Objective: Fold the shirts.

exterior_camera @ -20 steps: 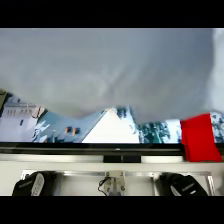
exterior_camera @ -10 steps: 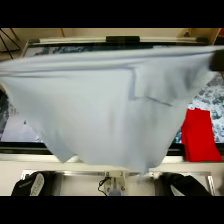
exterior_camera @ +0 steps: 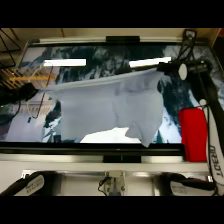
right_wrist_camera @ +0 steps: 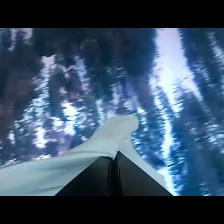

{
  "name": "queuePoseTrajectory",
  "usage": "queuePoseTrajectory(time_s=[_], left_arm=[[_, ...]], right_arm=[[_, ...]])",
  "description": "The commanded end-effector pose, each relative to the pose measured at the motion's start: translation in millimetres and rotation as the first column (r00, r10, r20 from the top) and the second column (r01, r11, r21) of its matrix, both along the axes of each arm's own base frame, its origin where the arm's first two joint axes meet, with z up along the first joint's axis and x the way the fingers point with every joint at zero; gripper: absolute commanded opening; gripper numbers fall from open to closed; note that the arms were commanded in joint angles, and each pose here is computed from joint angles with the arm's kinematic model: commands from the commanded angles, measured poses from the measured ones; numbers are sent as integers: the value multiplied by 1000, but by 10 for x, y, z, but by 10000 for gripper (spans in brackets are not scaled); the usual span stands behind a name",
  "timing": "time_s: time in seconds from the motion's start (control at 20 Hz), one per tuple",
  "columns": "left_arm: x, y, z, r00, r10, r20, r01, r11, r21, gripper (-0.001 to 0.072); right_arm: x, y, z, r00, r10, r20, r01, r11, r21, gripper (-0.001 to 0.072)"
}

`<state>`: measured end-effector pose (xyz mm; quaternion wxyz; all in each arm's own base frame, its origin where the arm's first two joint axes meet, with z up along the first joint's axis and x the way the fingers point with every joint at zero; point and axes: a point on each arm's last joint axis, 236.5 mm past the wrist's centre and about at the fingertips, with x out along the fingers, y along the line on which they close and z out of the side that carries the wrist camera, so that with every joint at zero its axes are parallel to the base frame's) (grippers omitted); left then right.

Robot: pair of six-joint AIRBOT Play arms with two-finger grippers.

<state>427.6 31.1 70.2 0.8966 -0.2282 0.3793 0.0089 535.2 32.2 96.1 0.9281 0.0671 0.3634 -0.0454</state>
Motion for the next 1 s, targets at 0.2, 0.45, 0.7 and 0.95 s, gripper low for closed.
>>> queuePoseTrajectory(time_s=[0.2,0.45,0.7,0.95], left_arm=[[101,-652,-895,971,-117,-208,83,983,-167,49],[-369,-484,-684,888,-245,-388,159,958,-240,539],[-1552,-374,-1187,696,-293,-656,47,929,-366,543],[-1881,-818,-1681,750,-272,-603,-56,882,-467,620]], right_arm=[[-70,517,-1245,954,-8,-300,107,943,315,86],[-232,140,-730,949,43,-313,43,964,262,622],[-1409,-718,-924,724,111,-681,37,979,198,547],[-1706,-857,-974,696,113,-709,109,960,259,548]])
